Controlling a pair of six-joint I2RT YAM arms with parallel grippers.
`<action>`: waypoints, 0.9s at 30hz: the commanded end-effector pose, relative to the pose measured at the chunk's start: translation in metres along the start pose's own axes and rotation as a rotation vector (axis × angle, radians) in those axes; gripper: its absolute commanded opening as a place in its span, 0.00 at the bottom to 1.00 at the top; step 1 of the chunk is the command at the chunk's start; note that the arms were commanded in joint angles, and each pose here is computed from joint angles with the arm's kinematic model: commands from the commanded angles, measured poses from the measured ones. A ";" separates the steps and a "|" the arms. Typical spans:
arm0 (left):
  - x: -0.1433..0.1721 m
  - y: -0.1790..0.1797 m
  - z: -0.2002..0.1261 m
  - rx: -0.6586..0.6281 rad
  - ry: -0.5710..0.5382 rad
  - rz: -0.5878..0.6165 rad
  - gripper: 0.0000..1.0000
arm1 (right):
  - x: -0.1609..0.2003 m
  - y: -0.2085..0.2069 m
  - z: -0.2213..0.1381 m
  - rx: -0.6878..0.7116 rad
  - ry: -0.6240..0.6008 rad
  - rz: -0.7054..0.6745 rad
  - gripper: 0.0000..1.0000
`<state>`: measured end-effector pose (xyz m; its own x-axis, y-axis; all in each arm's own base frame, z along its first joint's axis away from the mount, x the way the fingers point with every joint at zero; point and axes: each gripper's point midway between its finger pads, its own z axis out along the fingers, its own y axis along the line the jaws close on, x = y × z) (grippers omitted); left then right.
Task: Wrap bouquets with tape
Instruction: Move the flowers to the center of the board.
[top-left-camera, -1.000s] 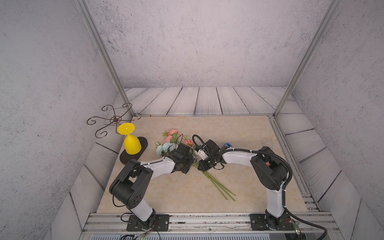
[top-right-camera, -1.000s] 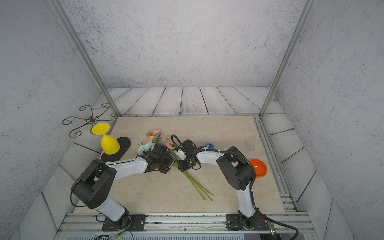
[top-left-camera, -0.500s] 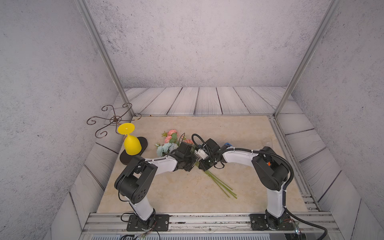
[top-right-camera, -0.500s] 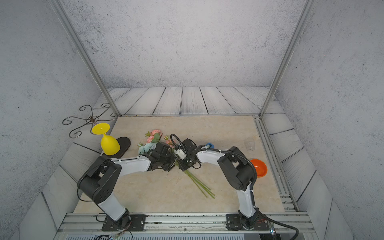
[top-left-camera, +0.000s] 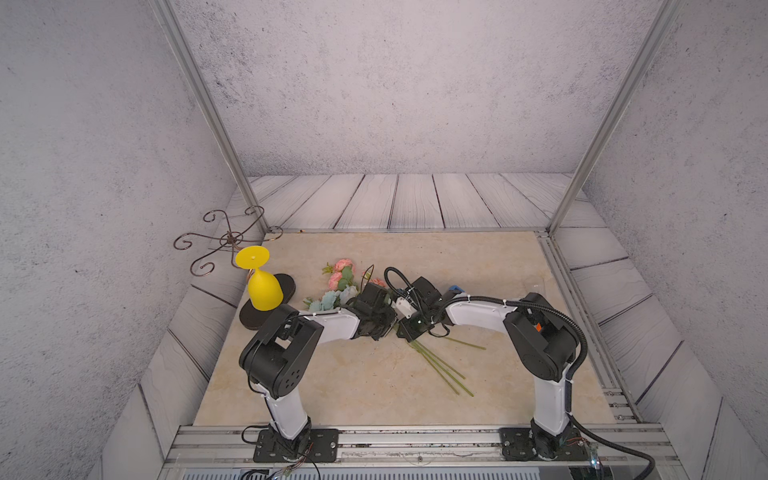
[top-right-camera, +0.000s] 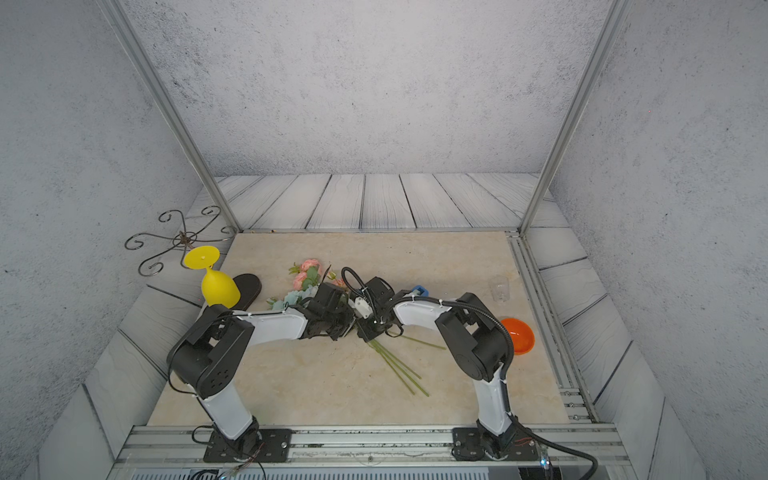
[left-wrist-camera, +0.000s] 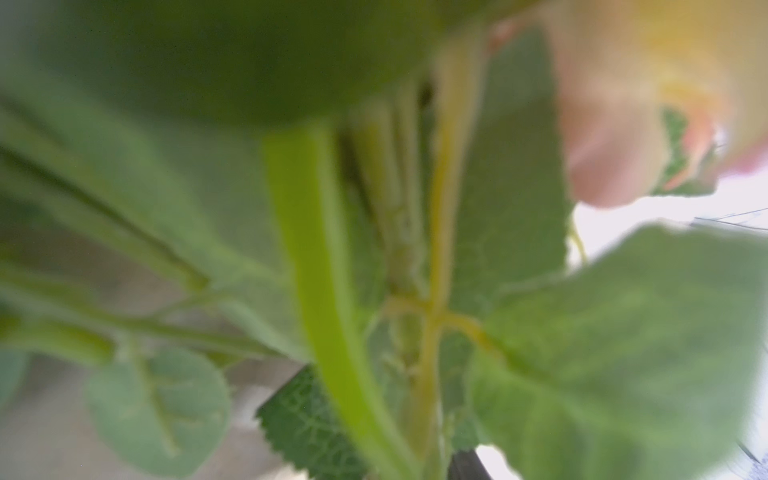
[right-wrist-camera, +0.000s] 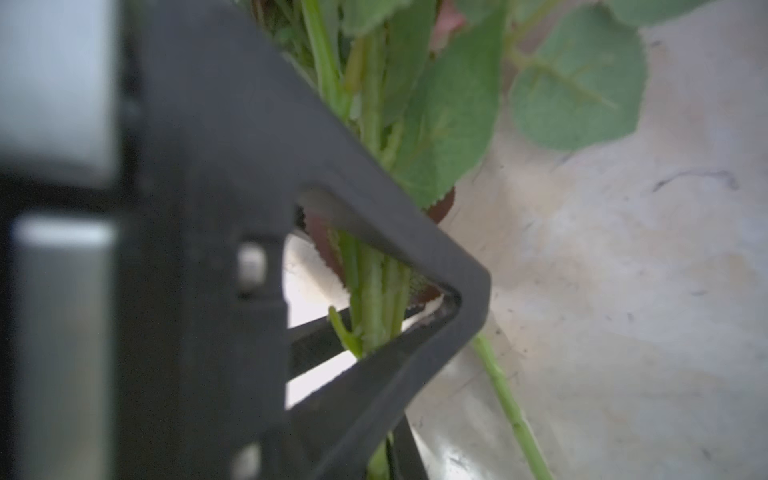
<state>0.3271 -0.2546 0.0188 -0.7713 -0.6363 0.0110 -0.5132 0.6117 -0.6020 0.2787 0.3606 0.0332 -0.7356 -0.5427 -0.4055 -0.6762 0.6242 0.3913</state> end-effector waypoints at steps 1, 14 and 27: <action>0.011 0.091 0.007 -0.324 0.028 -0.031 0.25 | -0.003 0.005 -0.014 -0.002 -0.017 -0.008 0.20; 0.010 0.089 0.006 -0.371 0.044 0.029 0.00 | 0.006 -0.050 -0.084 0.251 -0.159 0.035 0.55; 0.049 0.037 0.026 -0.308 0.188 0.210 0.00 | 0.011 -0.059 -0.105 0.193 -0.242 0.126 0.59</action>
<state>0.3196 -0.2840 0.0159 -0.8768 -0.4807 -0.0139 -0.4103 0.7629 -0.4997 0.3068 0.2725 0.0718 -0.7589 -0.3982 -0.5153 -0.5845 0.7653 0.2694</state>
